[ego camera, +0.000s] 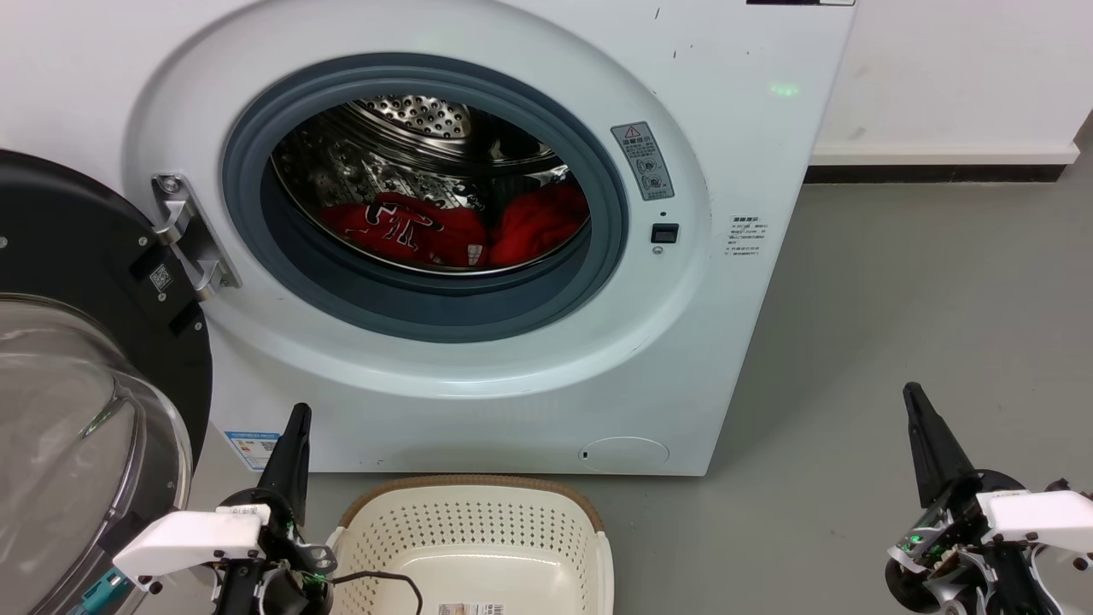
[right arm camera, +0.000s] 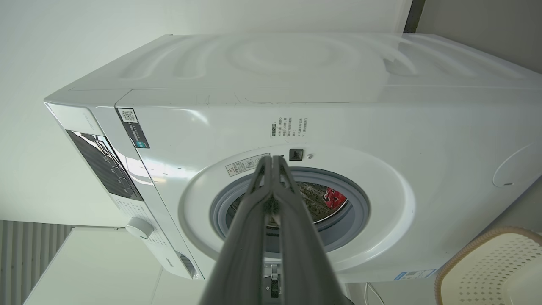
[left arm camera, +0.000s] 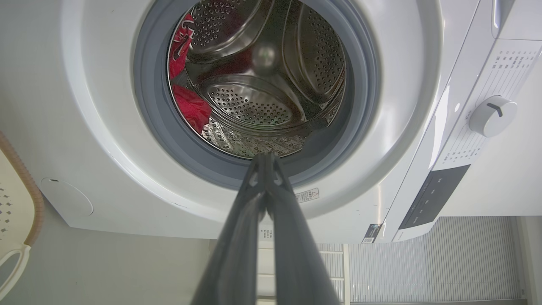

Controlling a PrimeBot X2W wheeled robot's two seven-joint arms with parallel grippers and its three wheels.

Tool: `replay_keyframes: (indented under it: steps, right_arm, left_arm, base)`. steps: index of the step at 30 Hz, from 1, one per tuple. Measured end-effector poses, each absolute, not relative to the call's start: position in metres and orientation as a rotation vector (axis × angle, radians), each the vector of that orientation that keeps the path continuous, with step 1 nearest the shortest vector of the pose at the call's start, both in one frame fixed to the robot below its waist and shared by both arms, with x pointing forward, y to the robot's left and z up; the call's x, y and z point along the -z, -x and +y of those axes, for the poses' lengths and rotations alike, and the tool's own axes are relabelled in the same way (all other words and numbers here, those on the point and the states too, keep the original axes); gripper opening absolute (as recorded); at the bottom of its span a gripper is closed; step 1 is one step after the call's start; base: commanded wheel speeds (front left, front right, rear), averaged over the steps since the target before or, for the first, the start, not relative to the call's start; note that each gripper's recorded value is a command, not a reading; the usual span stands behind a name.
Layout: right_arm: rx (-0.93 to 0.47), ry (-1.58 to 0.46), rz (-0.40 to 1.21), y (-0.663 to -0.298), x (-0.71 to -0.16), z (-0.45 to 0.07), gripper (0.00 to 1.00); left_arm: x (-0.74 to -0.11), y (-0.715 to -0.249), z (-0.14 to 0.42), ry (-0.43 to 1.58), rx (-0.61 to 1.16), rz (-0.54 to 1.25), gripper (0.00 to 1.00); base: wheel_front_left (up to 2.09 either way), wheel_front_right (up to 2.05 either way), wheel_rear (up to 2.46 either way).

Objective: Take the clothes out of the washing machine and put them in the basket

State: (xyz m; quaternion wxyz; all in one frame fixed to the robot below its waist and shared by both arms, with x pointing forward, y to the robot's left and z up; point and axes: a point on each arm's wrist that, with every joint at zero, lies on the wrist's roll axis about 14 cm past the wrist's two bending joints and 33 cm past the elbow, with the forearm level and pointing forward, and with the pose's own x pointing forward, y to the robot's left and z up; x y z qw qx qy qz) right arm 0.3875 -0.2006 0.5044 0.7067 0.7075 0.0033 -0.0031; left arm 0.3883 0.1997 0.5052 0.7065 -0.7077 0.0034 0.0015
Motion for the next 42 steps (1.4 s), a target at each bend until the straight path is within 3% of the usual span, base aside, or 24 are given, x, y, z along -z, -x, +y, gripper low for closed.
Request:
replay_keyframes:
  steps: [30, 31, 42]
  right_arm:
    - [0.007, -1.572, 0.007, -0.388, -0.504, -0.201, 0.0]
    - [0.007, -1.572, 0.007, -0.388, -0.504, -0.201, 1.0]
    - [0.089, -1.567, 0.046, -0.374, -0.479, -0.203, 1.0]
  left_arm:
    - [-0.505, -0.388, 0.2, 1.573, -0.003, 0.008, 0.0]
    - [-0.505, -0.388, 0.2, 1.573, -0.004, 0.008, 1.0]
    - [-0.479, -0.375, 0.202, 1.555, -0.084, 0.048, 1.0]
  base:
    - [0.0, 0.0, 0.0]
    - [0.0, 0.0, 0.0]
    - [0.0, 0.0, 0.0]
